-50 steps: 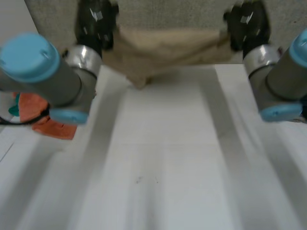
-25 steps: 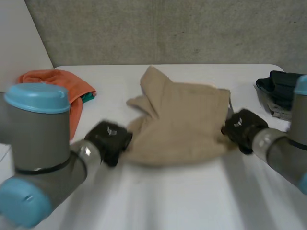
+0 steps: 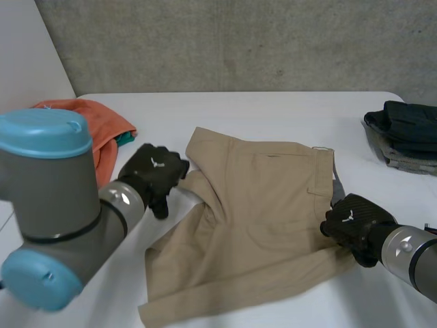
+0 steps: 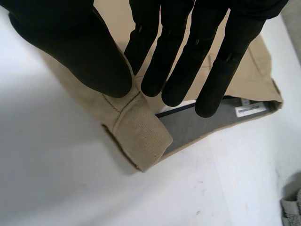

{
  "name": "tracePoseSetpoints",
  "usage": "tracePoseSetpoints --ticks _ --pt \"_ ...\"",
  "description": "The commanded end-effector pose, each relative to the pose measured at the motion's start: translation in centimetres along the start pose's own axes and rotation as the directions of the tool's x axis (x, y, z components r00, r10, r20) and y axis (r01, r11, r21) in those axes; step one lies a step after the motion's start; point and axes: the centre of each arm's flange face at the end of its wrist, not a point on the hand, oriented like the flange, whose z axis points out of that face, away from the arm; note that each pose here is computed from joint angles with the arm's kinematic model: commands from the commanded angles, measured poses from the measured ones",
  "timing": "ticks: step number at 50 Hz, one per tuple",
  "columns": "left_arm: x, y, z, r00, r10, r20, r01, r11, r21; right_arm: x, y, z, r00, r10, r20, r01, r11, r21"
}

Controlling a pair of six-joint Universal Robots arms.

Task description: Fold the laundry.

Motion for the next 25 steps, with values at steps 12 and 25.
tracePoseSetpoints --ticks 12,25 --pt "-1.1 6.1 12.3 0.987 -0.047 -0.153 0.065 0.991 0.116 -0.4 0.7 2.1 0.998 0.062 -0.024 -0.062 0.998 0.020" --pt "-1.4 6.9 15.9 0.997 -0.016 -0.075 0.035 0.967 0.251 -0.9 1.1 2.3 0.998 0.068 -0.015 -0.068 0.998 0.015"
